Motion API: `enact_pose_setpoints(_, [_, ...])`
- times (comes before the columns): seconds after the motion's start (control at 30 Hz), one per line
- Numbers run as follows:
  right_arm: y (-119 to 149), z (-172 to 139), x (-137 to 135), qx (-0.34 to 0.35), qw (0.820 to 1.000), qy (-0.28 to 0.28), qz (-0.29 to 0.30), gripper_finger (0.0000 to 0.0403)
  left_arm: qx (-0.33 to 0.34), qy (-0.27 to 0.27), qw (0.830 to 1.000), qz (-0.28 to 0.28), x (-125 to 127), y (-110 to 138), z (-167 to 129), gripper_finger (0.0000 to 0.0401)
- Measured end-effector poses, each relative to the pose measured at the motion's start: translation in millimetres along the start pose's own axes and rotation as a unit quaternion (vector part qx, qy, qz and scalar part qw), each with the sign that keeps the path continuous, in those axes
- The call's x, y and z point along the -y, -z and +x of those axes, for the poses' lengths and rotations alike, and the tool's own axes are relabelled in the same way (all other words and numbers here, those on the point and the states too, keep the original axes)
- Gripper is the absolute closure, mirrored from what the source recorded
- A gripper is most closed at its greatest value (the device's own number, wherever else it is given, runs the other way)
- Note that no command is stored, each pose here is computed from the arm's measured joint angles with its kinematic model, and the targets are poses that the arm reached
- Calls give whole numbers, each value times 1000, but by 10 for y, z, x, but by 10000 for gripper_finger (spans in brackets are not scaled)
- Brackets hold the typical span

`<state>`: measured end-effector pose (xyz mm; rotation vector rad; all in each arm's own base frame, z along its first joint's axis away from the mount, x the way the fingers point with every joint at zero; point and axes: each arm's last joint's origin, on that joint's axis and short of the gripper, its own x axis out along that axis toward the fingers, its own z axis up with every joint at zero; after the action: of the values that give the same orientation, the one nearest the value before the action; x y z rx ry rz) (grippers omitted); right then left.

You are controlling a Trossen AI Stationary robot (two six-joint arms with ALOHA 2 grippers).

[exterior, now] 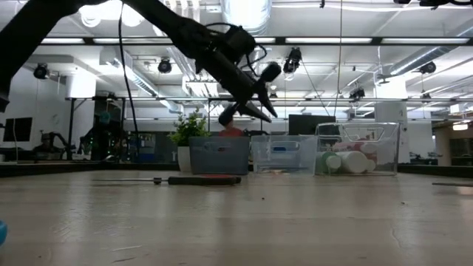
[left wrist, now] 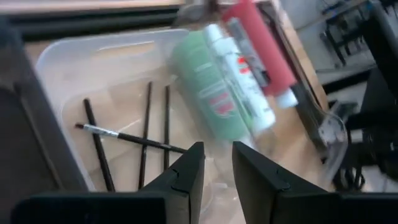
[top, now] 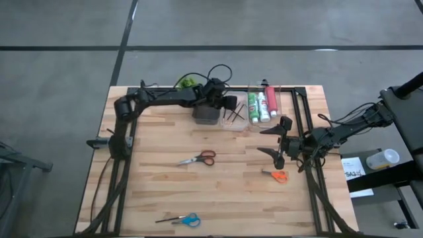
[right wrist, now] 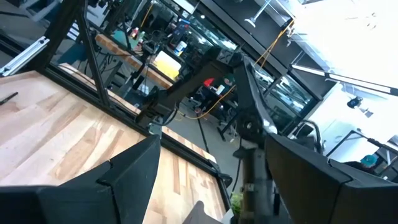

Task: Pick & Place Paint Supplies
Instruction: Put the silver paint brush into the white transparent bin

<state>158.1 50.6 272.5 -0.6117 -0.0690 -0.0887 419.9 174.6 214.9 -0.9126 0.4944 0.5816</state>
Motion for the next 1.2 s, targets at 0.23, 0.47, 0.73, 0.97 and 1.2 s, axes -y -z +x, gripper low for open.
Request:
enact_pose_setpoints(0.23, [0,0,0,0,1000,0,-2,115,-70,-37,991,108,443,377,-597,308])
enact_pose_setpoints(0.47, [2,3,-5,0,1000,-1,-3,115,-57,-100,950,291,919,1254,-1272,308])
enact_pose_setpoints(0.73, [5,10,-11,-2,1000,-2,-5,115,-99,-43,934,341,992,2186,-1931,308])
enact_pose_setpoints(0.97, [8,13,-15,-3,1000,-3,-1,115,-158,14,933,322,962,2971,-2371,308])
enact_pose_setpoints(1.2, [7,13,-15,-3,1000,-3,-4,115,-209,20,949,236,852,3471,-2730,308])
